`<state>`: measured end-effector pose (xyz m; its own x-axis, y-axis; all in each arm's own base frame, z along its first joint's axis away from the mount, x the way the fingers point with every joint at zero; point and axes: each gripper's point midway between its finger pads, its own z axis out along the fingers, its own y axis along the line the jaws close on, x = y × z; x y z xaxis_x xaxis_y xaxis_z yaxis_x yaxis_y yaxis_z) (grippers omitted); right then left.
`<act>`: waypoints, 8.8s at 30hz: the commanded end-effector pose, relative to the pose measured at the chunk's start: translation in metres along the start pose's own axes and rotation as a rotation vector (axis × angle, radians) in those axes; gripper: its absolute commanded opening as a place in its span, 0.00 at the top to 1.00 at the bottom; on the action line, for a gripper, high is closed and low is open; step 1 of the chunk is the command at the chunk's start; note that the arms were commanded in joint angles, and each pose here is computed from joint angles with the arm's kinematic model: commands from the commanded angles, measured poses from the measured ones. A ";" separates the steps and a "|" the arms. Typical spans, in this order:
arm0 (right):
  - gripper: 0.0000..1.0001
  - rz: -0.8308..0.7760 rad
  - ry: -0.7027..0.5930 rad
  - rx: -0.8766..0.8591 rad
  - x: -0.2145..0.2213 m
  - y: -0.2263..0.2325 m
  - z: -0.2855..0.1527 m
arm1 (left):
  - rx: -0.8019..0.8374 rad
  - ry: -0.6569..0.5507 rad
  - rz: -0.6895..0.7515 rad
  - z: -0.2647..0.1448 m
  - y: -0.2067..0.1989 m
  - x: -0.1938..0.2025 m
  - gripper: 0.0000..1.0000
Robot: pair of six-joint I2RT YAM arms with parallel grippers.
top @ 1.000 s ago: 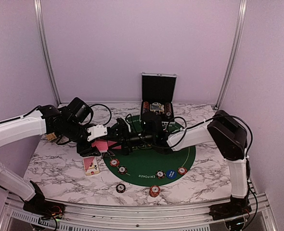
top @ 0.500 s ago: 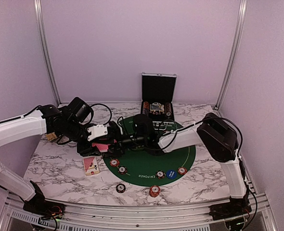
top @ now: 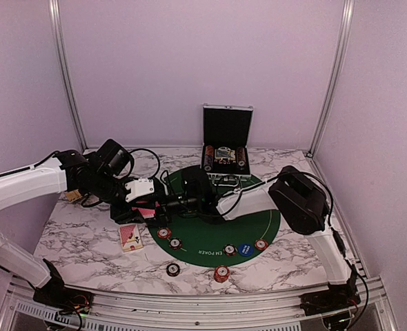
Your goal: Distribute texas hold em gaming equipment
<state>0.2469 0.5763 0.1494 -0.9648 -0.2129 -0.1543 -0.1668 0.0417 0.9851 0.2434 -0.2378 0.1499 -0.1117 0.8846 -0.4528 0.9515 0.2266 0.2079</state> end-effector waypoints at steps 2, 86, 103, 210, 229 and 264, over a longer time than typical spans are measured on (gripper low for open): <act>0.15 -0.008 -0.004 0.018 -0.002 0.006 0.002 | -0.021 -0.030 -0.003 -0.012 0.006 -0.010 1.00; 1.00 -0.025 -0.439 0.310 -0.072 -0.004 -0.295 | -0.022 -0.008 -0.001 -0.010 0.004 -0.002 1.00; 1.00 0.132 -0.782 0.686 -0.076 -0.101 -0.478 | -0.023 -0.009 -0.002 -0.010 0.005 -0.003 1.00; 0.11 -0.055 -0.010 0.022 0.013 0.021 -0.031 | -0.001 -0.038 0.003 -0.008 0.005 -0.011 1.00; 0.11 -0.018 0.031 0.009 0.006 0.007 -0.001 | -0.006 -0.041 0.006 -0.010 0.005 -0.010 1.00; 0.47 -0.046 -0.082 0.070 -0.010 0.021 -0.054 | -0.006 -0.041 0.009 -0.010 0.003 -0.008 1.00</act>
<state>0.2570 0.5346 0.1564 -0.9702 -0.1677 -0.1750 -0.1949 0.1105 0.9746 0.2410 -0.2360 0.1488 -0.1131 0.8867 -0.4483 0.9552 0.2212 0.1965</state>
